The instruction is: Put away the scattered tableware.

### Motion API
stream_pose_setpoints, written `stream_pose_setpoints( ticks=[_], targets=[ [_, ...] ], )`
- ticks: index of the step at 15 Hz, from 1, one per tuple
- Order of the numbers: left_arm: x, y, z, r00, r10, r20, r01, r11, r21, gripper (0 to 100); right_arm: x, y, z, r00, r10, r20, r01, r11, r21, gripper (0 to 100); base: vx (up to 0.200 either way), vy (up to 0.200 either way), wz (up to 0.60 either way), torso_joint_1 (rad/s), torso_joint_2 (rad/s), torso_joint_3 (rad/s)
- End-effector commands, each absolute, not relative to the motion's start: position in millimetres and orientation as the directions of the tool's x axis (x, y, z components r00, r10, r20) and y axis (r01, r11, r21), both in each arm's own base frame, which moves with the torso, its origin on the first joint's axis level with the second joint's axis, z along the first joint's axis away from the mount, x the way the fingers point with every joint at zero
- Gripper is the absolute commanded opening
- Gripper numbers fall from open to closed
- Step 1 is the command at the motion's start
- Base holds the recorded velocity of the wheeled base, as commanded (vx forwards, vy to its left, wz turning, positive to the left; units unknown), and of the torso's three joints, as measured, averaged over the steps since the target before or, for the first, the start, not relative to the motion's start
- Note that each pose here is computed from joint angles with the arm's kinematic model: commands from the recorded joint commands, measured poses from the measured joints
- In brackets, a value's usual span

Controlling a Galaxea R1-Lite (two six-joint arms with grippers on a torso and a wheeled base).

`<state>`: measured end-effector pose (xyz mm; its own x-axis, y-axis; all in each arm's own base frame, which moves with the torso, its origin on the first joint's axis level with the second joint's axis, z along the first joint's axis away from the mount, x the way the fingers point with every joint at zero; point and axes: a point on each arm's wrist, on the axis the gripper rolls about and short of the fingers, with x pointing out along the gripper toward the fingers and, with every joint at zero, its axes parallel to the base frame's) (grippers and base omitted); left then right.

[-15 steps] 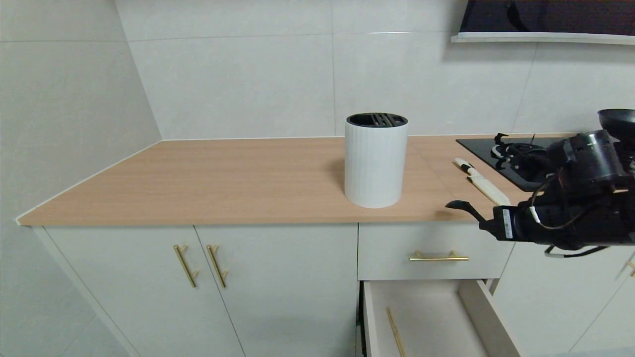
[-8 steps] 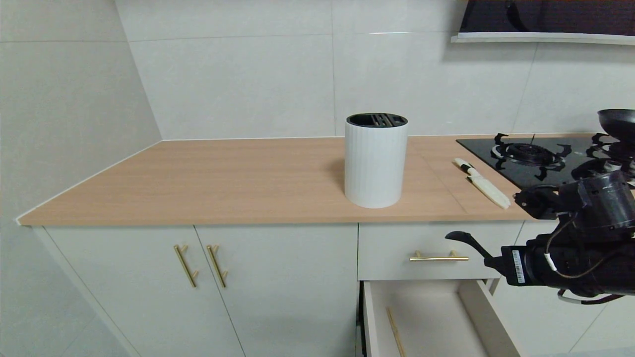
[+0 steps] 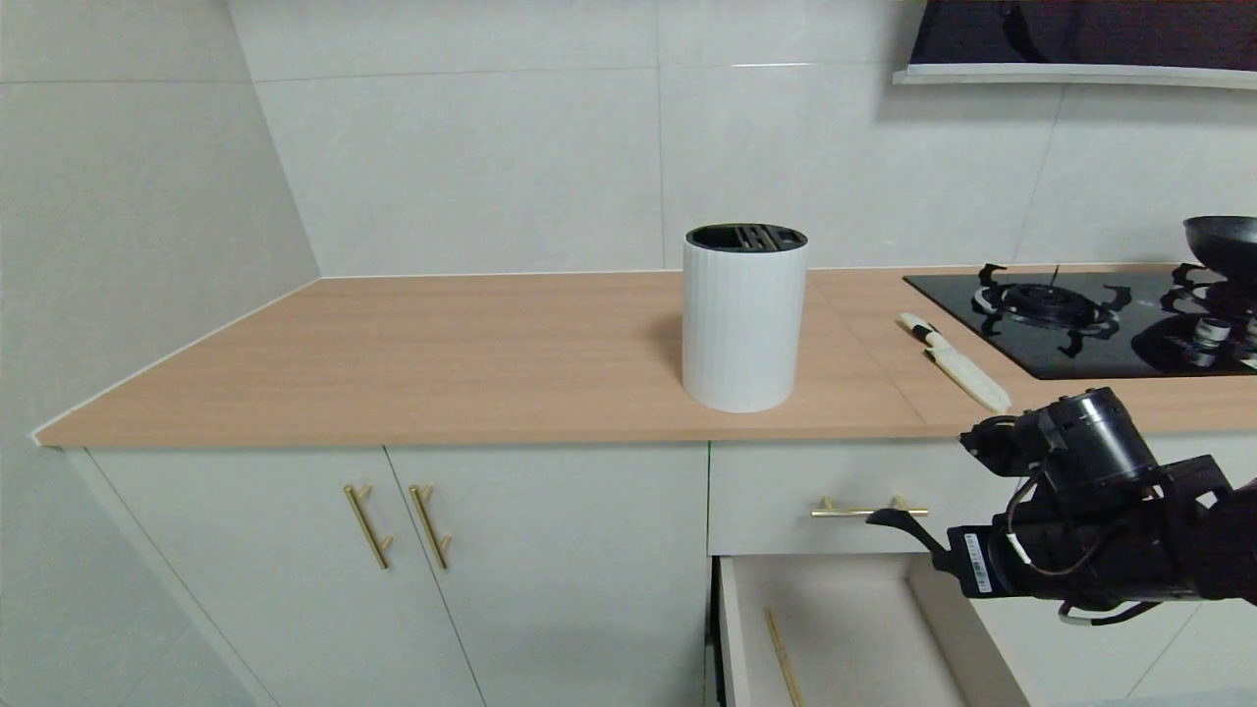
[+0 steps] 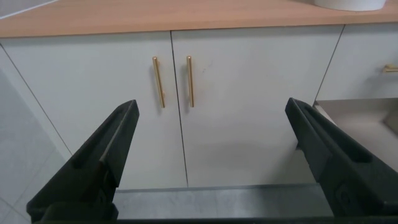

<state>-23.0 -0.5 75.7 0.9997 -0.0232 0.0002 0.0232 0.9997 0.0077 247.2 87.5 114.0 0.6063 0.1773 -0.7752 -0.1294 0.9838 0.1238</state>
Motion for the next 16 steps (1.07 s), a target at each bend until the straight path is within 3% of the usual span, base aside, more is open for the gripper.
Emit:
stream_pose_setpoints(
  ticks=[1, 16],
  targets=[
    [-22.9, -0.5, 75.6, 1.0, -0.023, -0.002, 0.023, 1.0, 0.008, 100, 253.3, 89.7, 97.8, 0.561, 0.162, -0.812, -0.122, 0.986, 0.112, 0, 0.0, 0.0, 0.0, -0.046, 0.11, 0.09],
    [-22.9, -0.5, 75.7, 1.0, -0.023, 0.0, 0.023, 1.0, 0.008, 100, 266.0, 93.3, 65.9, 0.539, 0.149, -0.829, -0.116, 0.988, 0.102, 0, 0.0, 0.0, 0.0, -0.152, 0.44, 0.284]
  ],
)
